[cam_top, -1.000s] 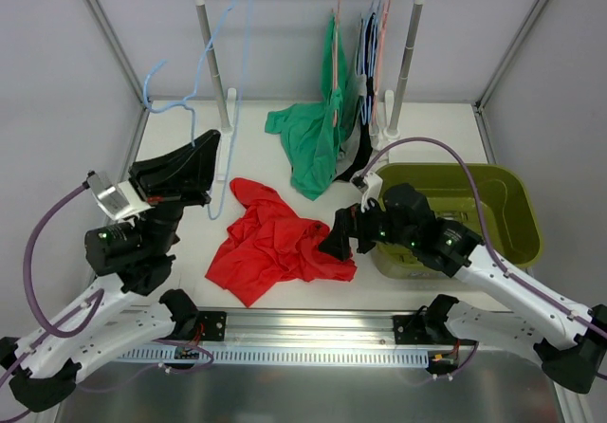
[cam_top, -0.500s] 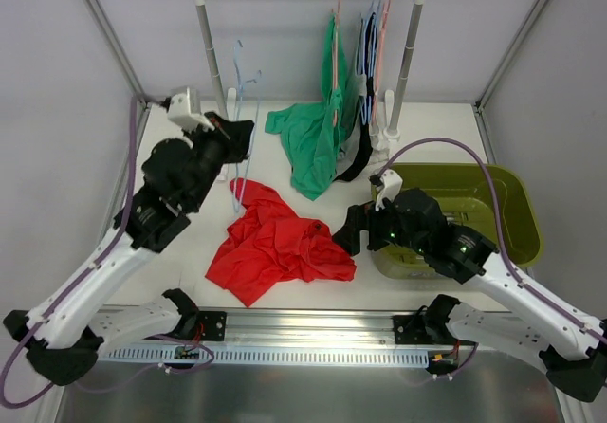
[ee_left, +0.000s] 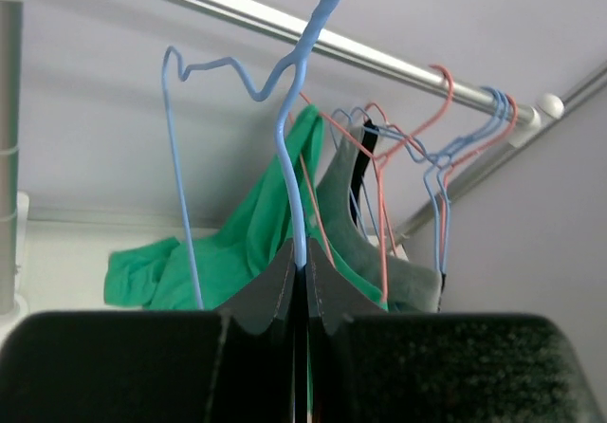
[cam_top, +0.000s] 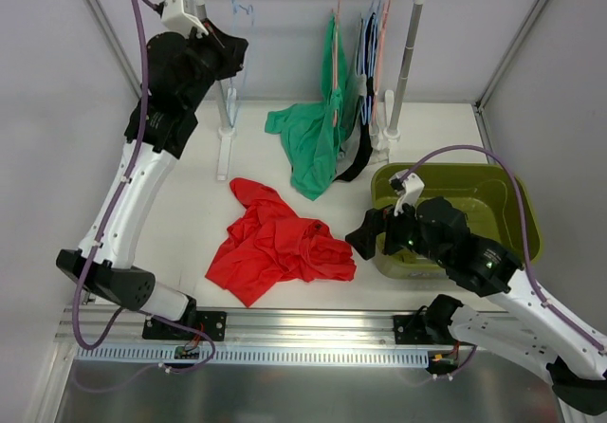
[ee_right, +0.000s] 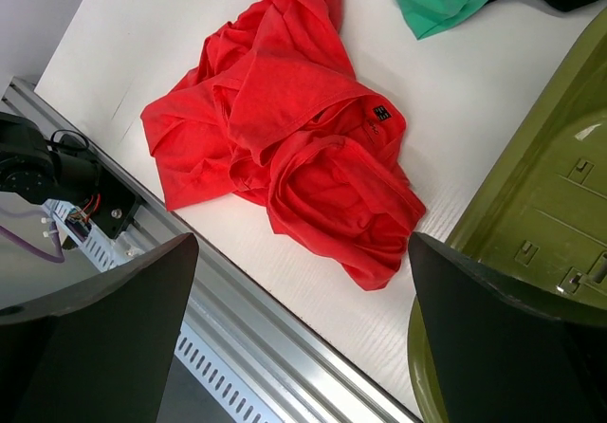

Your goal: Remove the tank top from the hanger

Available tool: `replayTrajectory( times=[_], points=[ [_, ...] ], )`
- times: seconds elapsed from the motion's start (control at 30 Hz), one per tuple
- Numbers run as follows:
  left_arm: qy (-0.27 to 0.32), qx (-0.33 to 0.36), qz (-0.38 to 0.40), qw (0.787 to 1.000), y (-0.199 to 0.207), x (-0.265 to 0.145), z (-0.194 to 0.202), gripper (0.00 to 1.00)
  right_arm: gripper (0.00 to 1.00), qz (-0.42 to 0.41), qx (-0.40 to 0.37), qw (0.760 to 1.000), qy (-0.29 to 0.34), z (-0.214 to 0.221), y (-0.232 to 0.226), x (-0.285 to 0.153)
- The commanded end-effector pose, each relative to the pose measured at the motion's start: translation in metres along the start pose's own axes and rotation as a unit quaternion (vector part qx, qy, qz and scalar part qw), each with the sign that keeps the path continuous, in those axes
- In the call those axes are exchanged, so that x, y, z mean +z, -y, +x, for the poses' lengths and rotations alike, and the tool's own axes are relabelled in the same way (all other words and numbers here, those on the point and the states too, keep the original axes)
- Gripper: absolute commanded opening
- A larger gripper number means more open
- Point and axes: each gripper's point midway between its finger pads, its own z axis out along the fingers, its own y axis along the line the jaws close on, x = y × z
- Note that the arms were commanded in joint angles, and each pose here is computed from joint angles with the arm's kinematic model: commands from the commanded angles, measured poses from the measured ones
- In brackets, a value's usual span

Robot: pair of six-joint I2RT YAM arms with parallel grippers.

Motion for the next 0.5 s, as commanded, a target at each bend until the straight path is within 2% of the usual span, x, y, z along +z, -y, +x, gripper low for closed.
replayTrajectory(
  times=[0.0, 0.07, 0.1, 0.27, 0.47],
  points=[
    [-0.002, -0.025, 0.028, 0.999, 0.0, 0.022, -0.011, 0.0, 1.0, -0.001, -0.01, 1.0, 0.016, -0.013, -0.003, -0.007],
    [0.009, -0.023, 0.037, 0.999, 0.004, 0.032, -0.023, 0.0, 1.0, -0.004, -0.011, 1.0, 0.017, -0.014, -0.004, -0.007],
    [-0.003, -0.019, 0.03, 0.999, -0.006, 0.049, -0.012, 0.0, 1.0, -0.005, -0.013, 1.0, 0.017, -0.014, -0.005, -0.007],
    [0.018, 0.0, 0.037, 0.999, -0.005, 0.072, -0.024, 0.0, 0.99, -0.007, -0.018, 1.0, 0.019, -0.014, -0.005, -0.009],
    [0.007, 0.008, -0.001, 1.0, -0.031, 0.089, -0.002, 0.0, 0.99, -0.005, -0.026, 1.0, 0.009, -0.009, -0.002, -0.004]
  ],
)
